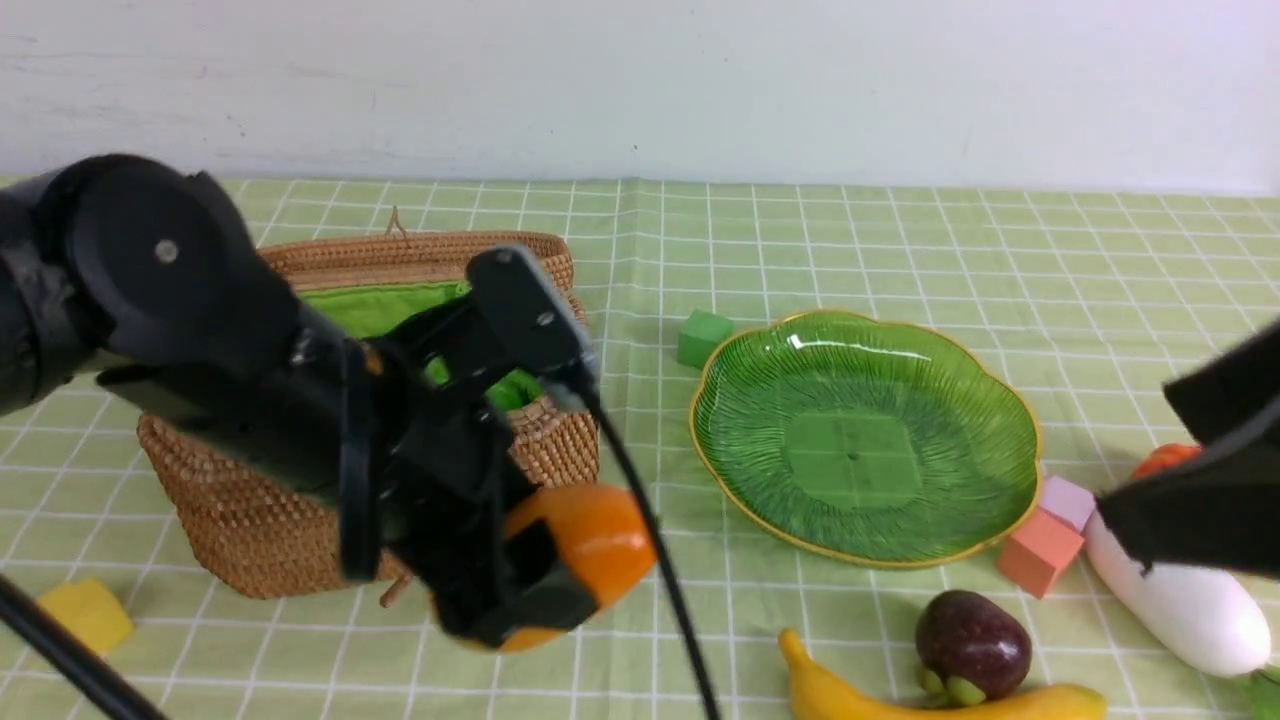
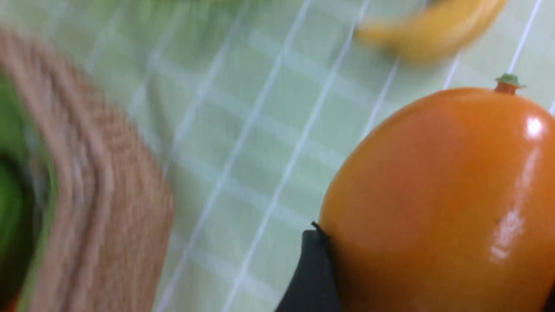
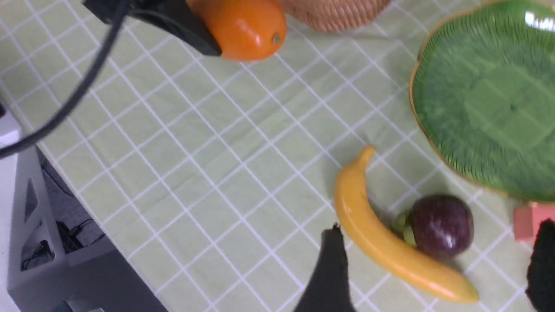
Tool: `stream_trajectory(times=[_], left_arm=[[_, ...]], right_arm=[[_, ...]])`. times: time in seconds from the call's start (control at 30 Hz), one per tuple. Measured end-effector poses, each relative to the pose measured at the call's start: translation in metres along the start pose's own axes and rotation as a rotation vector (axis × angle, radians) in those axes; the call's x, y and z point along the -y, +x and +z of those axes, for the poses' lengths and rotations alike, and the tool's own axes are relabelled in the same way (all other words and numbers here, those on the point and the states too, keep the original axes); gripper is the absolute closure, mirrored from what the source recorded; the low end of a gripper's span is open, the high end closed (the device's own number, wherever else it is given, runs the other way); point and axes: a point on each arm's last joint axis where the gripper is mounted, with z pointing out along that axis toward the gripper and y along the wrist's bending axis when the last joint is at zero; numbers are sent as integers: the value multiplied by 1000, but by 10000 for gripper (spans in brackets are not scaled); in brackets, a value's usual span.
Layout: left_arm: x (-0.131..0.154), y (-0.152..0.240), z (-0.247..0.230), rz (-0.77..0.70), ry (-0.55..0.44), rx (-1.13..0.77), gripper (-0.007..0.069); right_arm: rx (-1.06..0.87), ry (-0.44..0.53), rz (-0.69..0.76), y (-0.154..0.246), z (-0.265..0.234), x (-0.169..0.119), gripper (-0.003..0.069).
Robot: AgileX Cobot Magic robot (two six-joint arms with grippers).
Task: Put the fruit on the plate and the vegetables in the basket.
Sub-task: Grab the mango with your left arm and place it on the right plate
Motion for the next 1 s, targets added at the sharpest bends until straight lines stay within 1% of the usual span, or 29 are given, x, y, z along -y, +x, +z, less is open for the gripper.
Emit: stream_trajectory(times=[0.07, 0.1, 0.23, 0.27, 0.3, 0.37, 0.4, 0.43, 0.5, 0.53, 0.63, 0.77, 0.87, 0.97, 1.0], left_arm=[[2, -15, 3, -12, 11, 50, 48], [2, -31, 8, -33, 28, 87, 48], [-11, -79, 32, -101, 51, 150, 48], [-12, -81, 34, -105, 52, 151, 48], [-20, -98, 51, -130, 56, 165, 48], [-27, -115, 74, -158, 57, 178, 48], [-30, -118, 86, -169, 64, 172, 48], [-32, -128, 96, -181, 51, 189, 48], [-36, -137, 116, -203, 40, 198, 48], [-38, -141, 128, -219, 32, 201, 48], [-46, -145, 161, -273, -2, 187, 48], [-57, -137, 194, -349, -54, 152, 48], [-61, -126, 213, -373, -78, 111, 48], [-63, -123, 218, -383, -87, 97, 46], [-63, -123, 218, -385, -88, 97, 31]], right_arm=[[-26, 17, 46, 13, 6, 1, 99], [-44, 34, 95, 26, 13, 1, 99], [-83, 93, 224, 62, 28, 2, 99], [-81, 103, 227, 64, 28, 2, 99], [-99, 142, 287, 76, 31, 3, 99], [-104, 198, 339, 87, 29, 5, 99], [-100, 219, 350, 89, 27, 6, 99], [-97, 246, 376, 93, 25, 7, 99], [-81, 271, 409, 96, 21, 7, 99], [-68, 286, 423, 97, 18, 7, 99], [-37, 289, 474, 99, 13, 5, 99], [-24, 291, 540, 99, 13, 5, 99], [8, 291, 594, 97, 13, 5, 99], [66, 288, 645, 93, 13, 6, 99], [86, 287, 666, 91, 14, 7, 99]])
